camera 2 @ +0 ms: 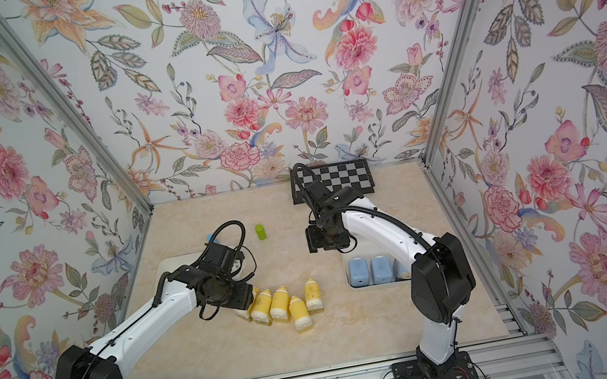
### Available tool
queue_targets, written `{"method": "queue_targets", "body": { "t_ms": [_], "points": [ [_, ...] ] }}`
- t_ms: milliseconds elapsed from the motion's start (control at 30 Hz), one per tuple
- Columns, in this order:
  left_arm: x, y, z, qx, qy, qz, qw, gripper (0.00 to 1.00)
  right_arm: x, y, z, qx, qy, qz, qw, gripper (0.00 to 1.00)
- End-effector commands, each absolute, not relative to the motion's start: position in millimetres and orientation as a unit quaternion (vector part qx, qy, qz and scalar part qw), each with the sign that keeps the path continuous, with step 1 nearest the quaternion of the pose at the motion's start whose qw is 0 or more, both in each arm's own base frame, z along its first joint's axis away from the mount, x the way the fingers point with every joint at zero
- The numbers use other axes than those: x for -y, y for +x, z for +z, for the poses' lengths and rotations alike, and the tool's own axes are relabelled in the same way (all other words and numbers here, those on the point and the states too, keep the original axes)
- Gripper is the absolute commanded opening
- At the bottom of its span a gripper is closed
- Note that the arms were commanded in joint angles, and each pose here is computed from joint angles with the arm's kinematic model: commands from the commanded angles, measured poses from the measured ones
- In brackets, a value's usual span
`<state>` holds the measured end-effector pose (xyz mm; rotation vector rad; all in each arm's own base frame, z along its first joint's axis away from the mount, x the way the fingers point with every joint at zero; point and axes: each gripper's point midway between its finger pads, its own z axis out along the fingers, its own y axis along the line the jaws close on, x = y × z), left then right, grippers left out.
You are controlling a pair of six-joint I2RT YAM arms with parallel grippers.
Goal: Place the pencil sharpeners by color into the storage box
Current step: Pick up the pencil sharpener from the center of the board.
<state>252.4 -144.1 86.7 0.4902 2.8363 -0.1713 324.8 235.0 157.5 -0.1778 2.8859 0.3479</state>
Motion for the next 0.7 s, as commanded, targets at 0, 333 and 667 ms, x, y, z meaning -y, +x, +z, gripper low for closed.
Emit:
{"method": "queue_targets", "body": {
  "t_ms": [0, 333, 667],
  "points": [
    [144.6, 241.6, 77.1, -0.975, 0.189, -0.056, 0.102, 0.67, -232.1, 323.9, 161.5, -0.984, -0.051, 0.124, 0.12, 0.67],
    [143.3, 239.9, 66.7, -0.977, 0.19, -0.05, 0.088, 0.64, -231.3, 322.8, 156.4, -0.984, -0.048, 0.125, 0.117, 0.67],
    [142.4, 236.3, 59.7, -0.978, 0.188, -0.048, 0.082, 0.61, -230.3, 325.7, 155.4, -0.984, -0.046, 0.129, 0.116, 0.67]
  ]
}}
